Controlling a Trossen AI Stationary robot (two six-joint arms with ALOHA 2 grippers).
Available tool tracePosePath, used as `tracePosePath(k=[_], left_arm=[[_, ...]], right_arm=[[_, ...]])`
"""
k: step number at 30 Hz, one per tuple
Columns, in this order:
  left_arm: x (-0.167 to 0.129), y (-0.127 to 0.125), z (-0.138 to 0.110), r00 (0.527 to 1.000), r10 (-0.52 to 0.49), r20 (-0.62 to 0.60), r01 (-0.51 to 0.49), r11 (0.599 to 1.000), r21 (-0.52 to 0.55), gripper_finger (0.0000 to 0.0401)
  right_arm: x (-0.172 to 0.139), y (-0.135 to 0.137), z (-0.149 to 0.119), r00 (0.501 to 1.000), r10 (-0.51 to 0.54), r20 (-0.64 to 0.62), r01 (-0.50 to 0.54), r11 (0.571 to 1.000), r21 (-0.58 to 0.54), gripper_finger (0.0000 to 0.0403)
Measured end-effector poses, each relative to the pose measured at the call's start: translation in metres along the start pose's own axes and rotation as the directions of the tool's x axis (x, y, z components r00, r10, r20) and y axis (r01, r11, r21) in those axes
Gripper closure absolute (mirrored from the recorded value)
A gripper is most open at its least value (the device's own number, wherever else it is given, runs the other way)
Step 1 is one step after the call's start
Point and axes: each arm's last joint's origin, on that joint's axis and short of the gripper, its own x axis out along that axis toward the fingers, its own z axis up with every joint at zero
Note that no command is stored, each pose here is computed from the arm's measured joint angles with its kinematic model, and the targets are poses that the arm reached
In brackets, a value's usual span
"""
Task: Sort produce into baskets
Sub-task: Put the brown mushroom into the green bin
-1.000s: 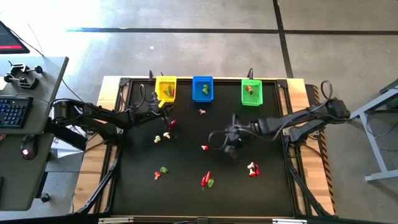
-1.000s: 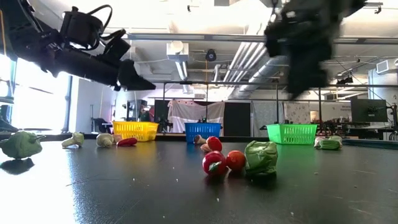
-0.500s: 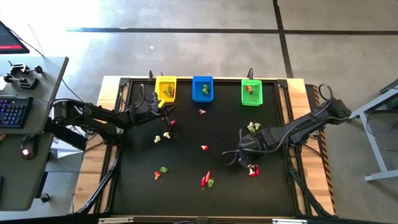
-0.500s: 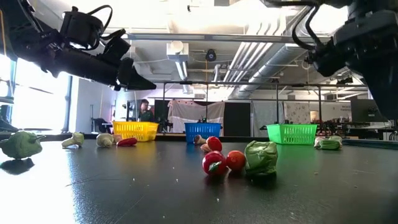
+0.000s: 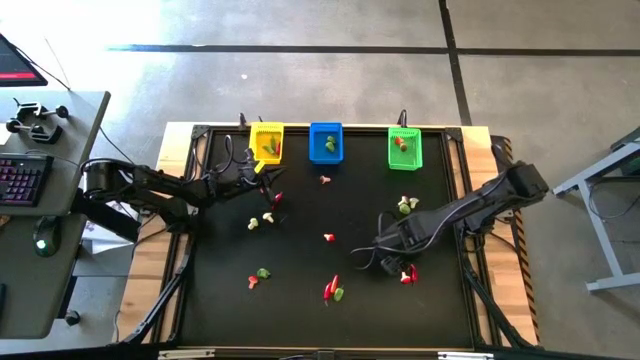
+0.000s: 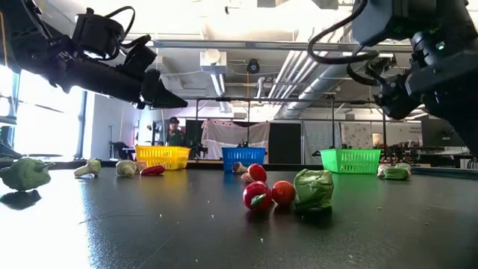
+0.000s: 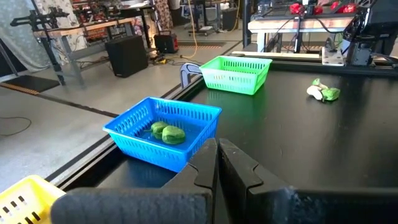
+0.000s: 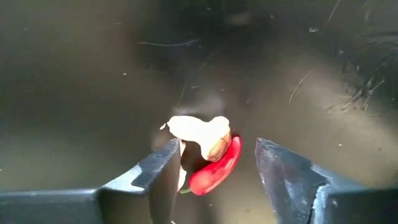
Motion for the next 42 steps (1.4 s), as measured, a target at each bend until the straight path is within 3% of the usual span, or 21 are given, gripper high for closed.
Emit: tracePosePath(k=[6, 19, 27, 31, 35, 42], left_arm=[[0.000, 0.000, 0.000, 1.000, 0.000, 0.000, 0.000, 1.000, 0.000, 0.0400], [0.000, 0.000, 0.000, 1.000, 0.000, 0.000, 0.000, 1.000, 0.000, 0.0400], [0.000, 0.000, 0.000, 1.000, 0.000, 0.000, 0.000, 1.000, 0.000, 0.0400], [0.000, 0.000, 0.000, 1.000, 0.000, 0.000, 0.000, 1.000, 0.000, 0.0400], [0.000, 0.000, 0.000, 1.000, 0.000, 0.000, 0.000, 1.000, 0.000, 0.0400], [0.000, 0.000, 0.000, 1.000, 0.000, 0.000, 0.000, 1.000, 0.000, 0.0400]], right_arm=[[0.007, 0.002, 0.003, 1.000, -0.018, 0.001, 0.018, 1.000, -0.016, 0.0227], [0.008, 0.005, 0.005, 1.000, 0.004, 0.013, -0.003, 0.996, -0.087, 0.0392], [-0.018, 0.005, 0.020, 0.988, 0.013, 0.155, 0.012, 0.986, -0.165, 0.0400], [-0.040, -0.004, 0.040, 0.940, 0.002, 0.340, 0.056, 0.985, -0.160, 0.0400], [-0.060, -0.025, 0.065, 0.867, -0.063, 0.494, 0.121, 0.989, -0.085, 0.0401], [-0.088, -0.079, 0.116, 0.744, -0.249, 0.620, 0.239, 0.966, 0.102, 0.0402]])
